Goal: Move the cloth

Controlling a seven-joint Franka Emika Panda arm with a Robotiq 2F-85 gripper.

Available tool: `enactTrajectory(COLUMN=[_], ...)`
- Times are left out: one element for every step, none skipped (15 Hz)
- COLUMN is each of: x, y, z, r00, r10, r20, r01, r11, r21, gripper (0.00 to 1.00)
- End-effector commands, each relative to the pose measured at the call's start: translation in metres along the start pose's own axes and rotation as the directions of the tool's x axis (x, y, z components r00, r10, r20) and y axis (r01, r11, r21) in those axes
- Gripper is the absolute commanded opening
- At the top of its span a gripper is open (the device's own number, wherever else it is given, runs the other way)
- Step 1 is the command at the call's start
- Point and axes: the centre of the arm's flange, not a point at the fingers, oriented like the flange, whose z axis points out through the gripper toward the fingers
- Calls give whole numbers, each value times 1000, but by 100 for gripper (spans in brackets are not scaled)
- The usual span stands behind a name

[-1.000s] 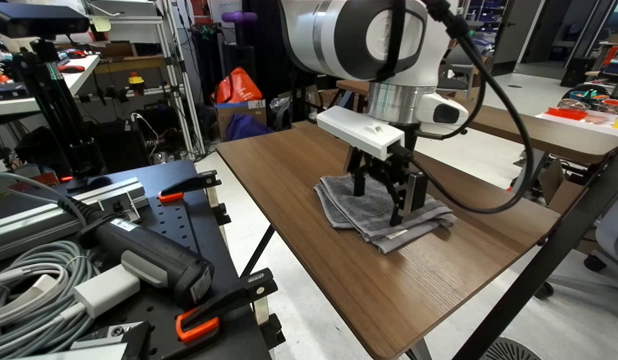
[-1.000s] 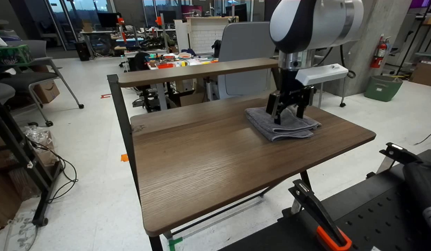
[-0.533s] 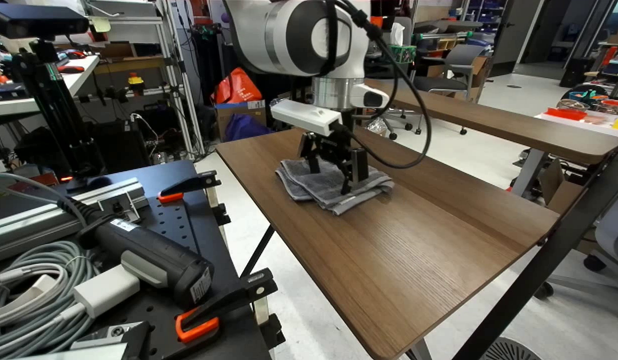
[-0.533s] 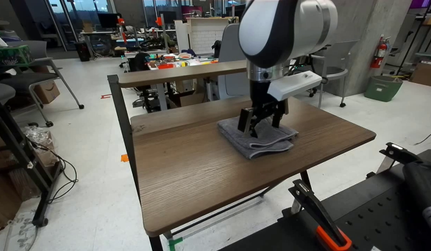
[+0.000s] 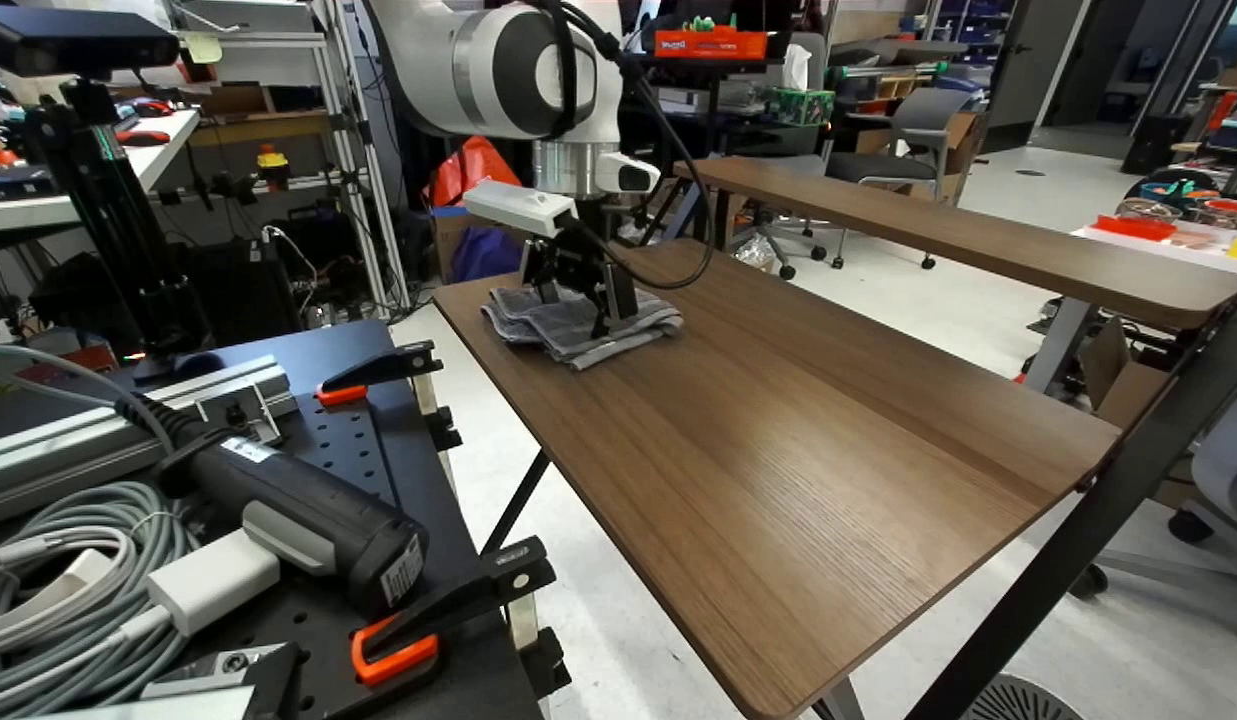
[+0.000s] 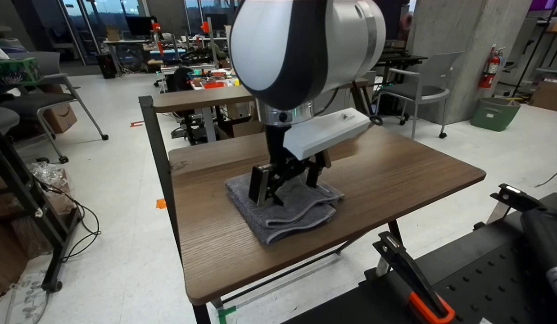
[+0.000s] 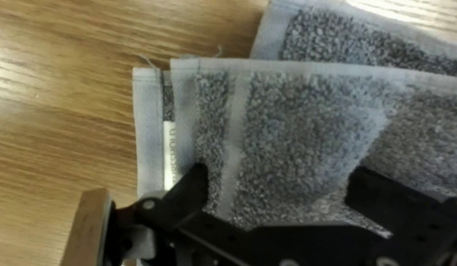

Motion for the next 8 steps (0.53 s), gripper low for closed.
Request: enactTrajectory(x=[-5, -8, -10, -14, -17, -21, 3, 0], y=[-4, -2, 2, 9, 18, 34, 14, 23], z=[-21, -43, -61, -85, -102, -121, -78, -95], r00=[999, 998, 997, 994, 991, 987, 992, 990], r10=[13, 28, 37, 60, 81, 104, 69, 83], r20=[-52, -63, -71, -89, -109, -118, -104, -118], r01=[-14, -31, -39, -62, -85, -108, -70, -85], r11=[1000, 999, 999, 998, 996, 994, 997, 996], r21=[-27, -36, -28, -30, -30, -28, -9, -10], gripper=[100, 100, 100, 100, 100, 100, 100, 100])
